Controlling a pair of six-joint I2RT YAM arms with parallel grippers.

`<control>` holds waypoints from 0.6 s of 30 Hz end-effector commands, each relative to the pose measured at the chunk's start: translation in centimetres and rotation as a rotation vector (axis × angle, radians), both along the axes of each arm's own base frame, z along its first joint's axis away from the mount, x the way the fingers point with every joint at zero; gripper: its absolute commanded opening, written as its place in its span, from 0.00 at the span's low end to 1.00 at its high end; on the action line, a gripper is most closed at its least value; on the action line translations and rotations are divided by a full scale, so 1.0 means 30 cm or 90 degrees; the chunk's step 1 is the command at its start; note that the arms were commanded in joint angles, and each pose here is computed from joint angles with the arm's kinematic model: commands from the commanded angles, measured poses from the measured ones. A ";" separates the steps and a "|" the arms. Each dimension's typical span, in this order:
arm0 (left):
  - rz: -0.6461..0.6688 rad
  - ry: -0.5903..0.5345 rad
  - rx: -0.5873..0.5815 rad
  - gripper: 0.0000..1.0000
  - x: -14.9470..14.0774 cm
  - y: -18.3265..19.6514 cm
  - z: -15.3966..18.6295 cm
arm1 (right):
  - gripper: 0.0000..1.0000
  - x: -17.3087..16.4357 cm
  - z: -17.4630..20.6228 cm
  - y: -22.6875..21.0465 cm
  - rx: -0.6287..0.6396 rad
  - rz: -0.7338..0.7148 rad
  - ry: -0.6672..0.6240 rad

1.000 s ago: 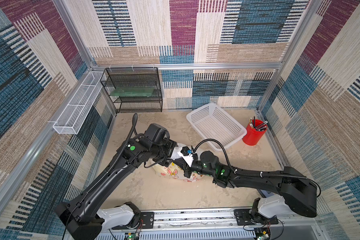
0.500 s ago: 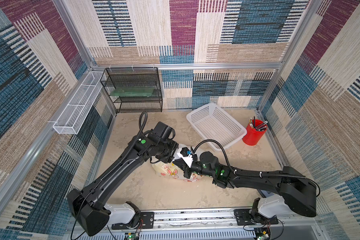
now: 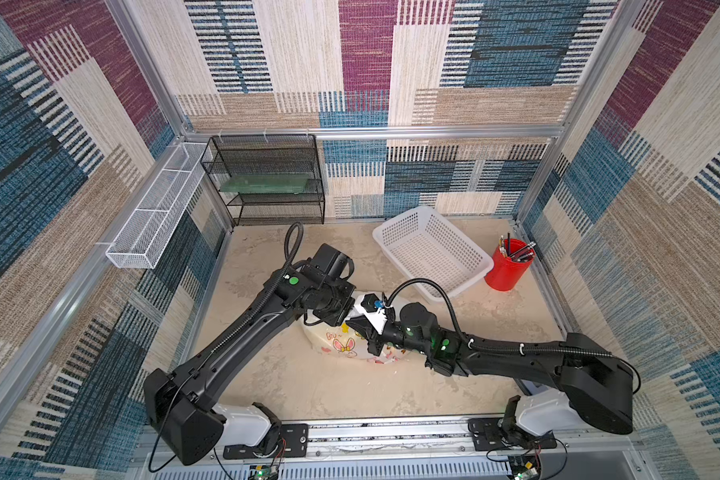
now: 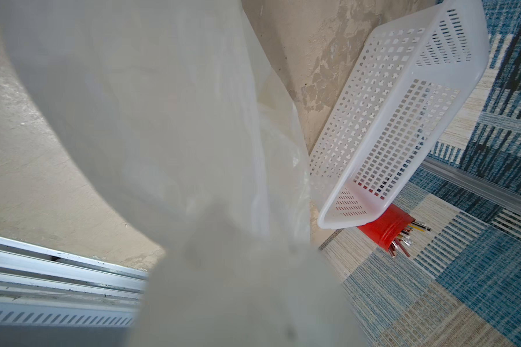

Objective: Place the banana into a plastic bag & tie a knot
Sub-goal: Cross the plastic bag at the center of the board.

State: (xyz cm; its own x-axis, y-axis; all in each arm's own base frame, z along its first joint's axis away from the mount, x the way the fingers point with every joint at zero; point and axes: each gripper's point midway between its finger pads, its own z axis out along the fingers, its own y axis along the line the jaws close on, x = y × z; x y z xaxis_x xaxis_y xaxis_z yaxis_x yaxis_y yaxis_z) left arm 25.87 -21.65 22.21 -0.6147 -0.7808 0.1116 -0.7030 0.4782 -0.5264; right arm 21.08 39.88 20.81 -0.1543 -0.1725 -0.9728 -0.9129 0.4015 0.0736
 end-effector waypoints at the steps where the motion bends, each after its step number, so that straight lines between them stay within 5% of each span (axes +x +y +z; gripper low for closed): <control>1: -0.014 -0.083 -0.021 0.00 0.055 -0.018 0.053 | 0.03 -0.007 0.027 0.000 0.016 0.001 0.004; 7: 0.013 -0.138 -0.066 0.00 0.055 -0.004 0.050 | 0.64 0.023 0.084 -0.069 0.057 -0.061 0.073; 14: 0.044 -0.214 -0.107 0.00 0.079 0.010 0.071 | 0.85 0.040 0.157 -0.213 0.117 -0.156 0.174; 18: 0.057 -0.251 -0.131 0.00 0.085 0.014 0.075 | 0.83 0.119 0.165 -0.311 0.157 -0.250 0.322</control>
State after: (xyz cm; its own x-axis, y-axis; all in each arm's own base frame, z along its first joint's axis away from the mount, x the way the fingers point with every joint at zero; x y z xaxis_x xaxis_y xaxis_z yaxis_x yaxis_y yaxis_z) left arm 27.17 -20.98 22.65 -0.5904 -0.8049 0.0598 -0.5391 0.3381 -0.7714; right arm 23.43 32.39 27.23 -0.4263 0.1172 -0.8969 -0.7172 0.5605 0.4141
